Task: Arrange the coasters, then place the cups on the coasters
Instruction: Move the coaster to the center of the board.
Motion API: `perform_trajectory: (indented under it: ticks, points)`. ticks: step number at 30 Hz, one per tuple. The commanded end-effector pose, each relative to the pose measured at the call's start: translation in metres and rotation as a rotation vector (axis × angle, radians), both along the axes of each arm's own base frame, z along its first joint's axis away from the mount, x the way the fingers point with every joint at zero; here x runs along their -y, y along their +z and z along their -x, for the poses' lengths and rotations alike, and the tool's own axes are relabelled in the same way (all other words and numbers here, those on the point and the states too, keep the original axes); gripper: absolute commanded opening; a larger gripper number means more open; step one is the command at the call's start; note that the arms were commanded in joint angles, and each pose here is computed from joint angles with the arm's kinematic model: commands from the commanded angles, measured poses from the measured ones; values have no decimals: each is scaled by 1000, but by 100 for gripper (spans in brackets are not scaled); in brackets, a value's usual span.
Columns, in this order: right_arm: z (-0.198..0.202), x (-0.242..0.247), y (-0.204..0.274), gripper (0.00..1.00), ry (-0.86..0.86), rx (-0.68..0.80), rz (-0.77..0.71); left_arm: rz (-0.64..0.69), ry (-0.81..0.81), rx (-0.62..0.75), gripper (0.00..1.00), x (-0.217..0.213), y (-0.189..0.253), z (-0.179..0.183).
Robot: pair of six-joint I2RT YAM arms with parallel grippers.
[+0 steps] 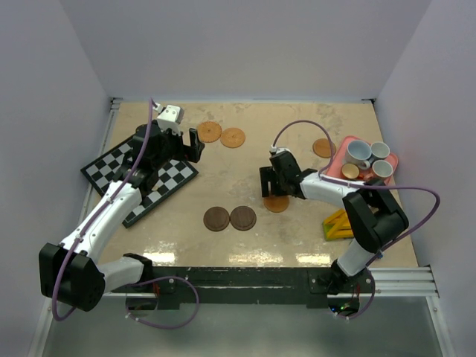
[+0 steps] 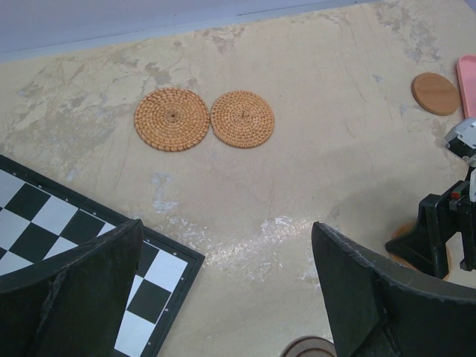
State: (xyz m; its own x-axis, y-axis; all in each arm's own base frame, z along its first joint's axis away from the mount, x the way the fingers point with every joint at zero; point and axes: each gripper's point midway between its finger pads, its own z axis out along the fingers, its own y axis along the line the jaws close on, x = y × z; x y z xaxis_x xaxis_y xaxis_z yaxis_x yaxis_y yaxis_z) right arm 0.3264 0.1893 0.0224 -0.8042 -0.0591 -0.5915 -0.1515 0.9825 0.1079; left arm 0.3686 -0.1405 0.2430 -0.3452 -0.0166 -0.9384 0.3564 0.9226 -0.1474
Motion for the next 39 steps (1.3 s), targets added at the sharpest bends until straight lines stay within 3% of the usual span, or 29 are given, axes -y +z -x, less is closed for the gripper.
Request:
perform_trajectory:
  ticks: [1, 6, 18, 32, 39]
  points:
    - [22, 7, 6, 83, -24, -87, 8, 29, -13, 36, 100, 6, 10, -2]
    - [4, 13, 32, 93, -46, -24, 51, 25, -8, 40, 100, 5, 11, -3]
    - [26, 14, 10, 97, -30, -96, 10, 28, -11, 44, 100, 5, 13, -2]
    - [59, 3, -8, 80, 1, -171, -58, 31, -15, 47, 100, 6, 14, -1]
    - [81, 5, -19, 79, 6, -209, -12, 33, -21, 46, 100, 8, 15, 0]
